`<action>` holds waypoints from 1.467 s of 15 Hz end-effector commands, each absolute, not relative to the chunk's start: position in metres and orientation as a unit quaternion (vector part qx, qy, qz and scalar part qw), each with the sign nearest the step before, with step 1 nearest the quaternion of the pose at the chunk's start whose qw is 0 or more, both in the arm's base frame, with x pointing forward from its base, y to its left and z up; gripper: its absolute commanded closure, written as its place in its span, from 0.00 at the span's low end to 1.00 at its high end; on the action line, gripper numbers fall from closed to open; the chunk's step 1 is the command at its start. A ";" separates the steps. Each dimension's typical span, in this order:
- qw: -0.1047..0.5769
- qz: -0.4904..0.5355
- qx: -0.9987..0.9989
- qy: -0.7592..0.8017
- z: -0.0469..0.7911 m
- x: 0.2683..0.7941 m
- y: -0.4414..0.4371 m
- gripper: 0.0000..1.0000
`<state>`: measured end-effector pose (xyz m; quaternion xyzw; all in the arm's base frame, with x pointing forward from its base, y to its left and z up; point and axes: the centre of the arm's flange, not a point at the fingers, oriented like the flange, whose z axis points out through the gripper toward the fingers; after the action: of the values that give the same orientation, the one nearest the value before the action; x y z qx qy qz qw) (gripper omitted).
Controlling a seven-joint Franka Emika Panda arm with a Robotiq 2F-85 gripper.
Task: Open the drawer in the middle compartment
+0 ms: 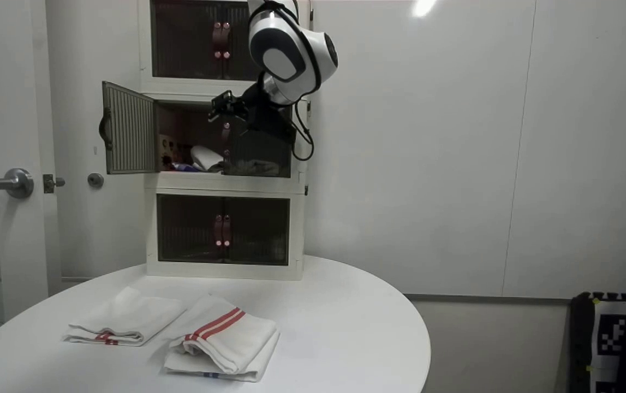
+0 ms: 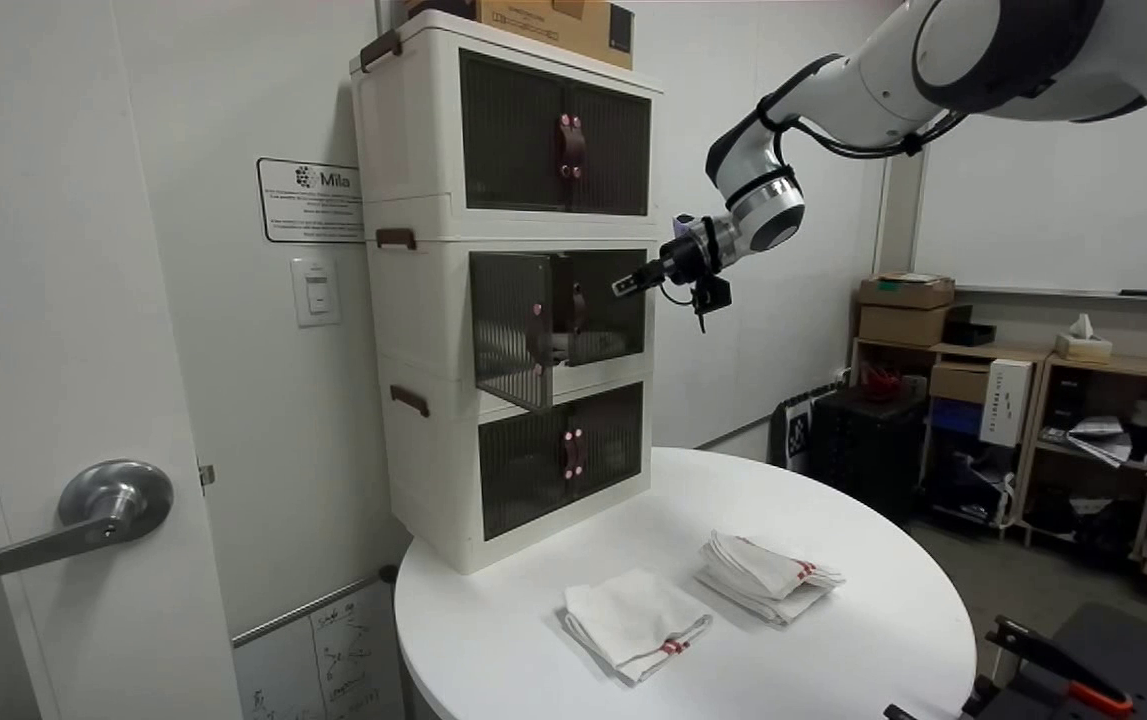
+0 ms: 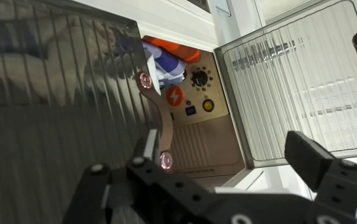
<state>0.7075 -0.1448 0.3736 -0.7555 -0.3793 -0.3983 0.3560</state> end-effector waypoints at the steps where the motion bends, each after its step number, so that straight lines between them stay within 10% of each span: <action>1: 0.363 -0.404 -0.742 -0.393 0.367 0.725 -0.148 0.00; 22: 0.390 -0.374 -0.716 -0.442 0.355 0.747 -0.058 0.00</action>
<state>0.7412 -0.1016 0.3536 -0.7374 -0.4116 -0.3928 0.3641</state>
